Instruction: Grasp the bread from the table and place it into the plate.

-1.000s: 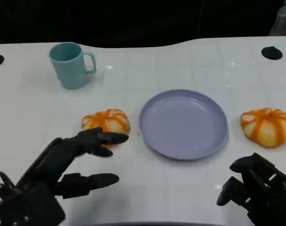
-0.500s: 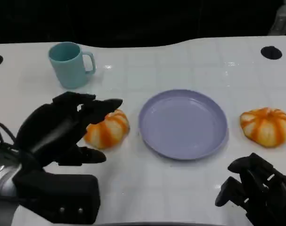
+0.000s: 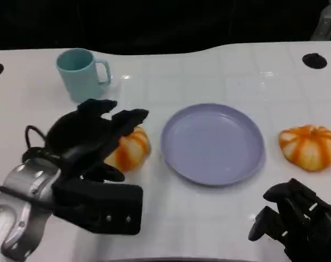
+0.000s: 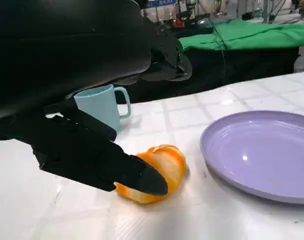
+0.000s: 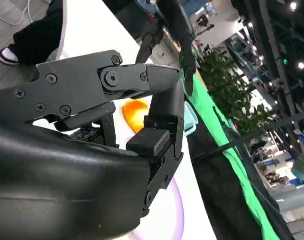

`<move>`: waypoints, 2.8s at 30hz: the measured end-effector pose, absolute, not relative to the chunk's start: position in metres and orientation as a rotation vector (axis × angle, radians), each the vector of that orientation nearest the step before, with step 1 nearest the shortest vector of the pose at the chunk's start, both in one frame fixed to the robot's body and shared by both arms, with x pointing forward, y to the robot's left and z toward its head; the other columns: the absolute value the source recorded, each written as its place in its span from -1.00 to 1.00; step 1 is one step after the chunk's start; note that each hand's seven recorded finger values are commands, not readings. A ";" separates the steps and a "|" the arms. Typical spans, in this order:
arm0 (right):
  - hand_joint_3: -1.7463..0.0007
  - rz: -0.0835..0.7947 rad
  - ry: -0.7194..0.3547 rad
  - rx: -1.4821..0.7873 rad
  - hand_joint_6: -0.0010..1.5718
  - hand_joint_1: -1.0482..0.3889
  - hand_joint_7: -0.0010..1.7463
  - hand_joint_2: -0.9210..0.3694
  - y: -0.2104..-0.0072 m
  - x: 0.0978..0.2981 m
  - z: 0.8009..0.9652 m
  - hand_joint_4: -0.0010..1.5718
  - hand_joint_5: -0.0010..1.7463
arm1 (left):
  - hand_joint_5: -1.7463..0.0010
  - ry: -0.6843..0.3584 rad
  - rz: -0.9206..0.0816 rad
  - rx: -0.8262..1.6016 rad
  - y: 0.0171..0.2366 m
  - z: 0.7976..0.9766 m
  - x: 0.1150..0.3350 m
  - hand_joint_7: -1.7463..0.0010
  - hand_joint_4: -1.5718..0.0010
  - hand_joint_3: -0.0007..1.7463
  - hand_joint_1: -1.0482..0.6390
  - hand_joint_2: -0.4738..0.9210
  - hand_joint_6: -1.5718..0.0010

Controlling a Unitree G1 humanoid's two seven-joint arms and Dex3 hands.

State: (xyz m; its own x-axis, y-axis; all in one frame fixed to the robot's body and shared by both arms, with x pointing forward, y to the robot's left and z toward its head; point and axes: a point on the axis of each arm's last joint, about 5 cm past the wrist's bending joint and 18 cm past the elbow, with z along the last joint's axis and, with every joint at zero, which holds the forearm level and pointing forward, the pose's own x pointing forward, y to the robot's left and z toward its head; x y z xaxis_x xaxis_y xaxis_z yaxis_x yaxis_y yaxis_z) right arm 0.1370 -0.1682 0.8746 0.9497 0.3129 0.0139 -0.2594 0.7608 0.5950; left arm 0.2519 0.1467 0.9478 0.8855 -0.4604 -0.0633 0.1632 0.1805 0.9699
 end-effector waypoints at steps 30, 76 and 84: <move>0.68 0.308 0.092 0.641 -0.24 -0.32 0.32 -1.00 -0.170 0.131 0.875 -0.25 0.81 | 0.97 0.165 -0.555 1.380 0.097 0.902 0.317 0.99 0.99 -0.99 -0.10 0.73 0.79; 0.72 0.285 0.109 0.657 -0.18 -0.30 0.20 -1.00 -0.177 0.120 0.875 -0.23 0.74 | -0.89 0.090 -0.503 1.414 0.093 0.894 0.320 -0.35 0.19 -0.65 -0.07 1.00 0.08; 0.72 0.288 0.104 0.655 -0.17 -0.32 0.20 -1.00 -0.177 0.119 0.876 -0.22 0.74 | -1.00 0.008 -0.415 1.389 0.096 0.884 0.313 -0.43 0.09 -0.58 -0.04 1.00 0.14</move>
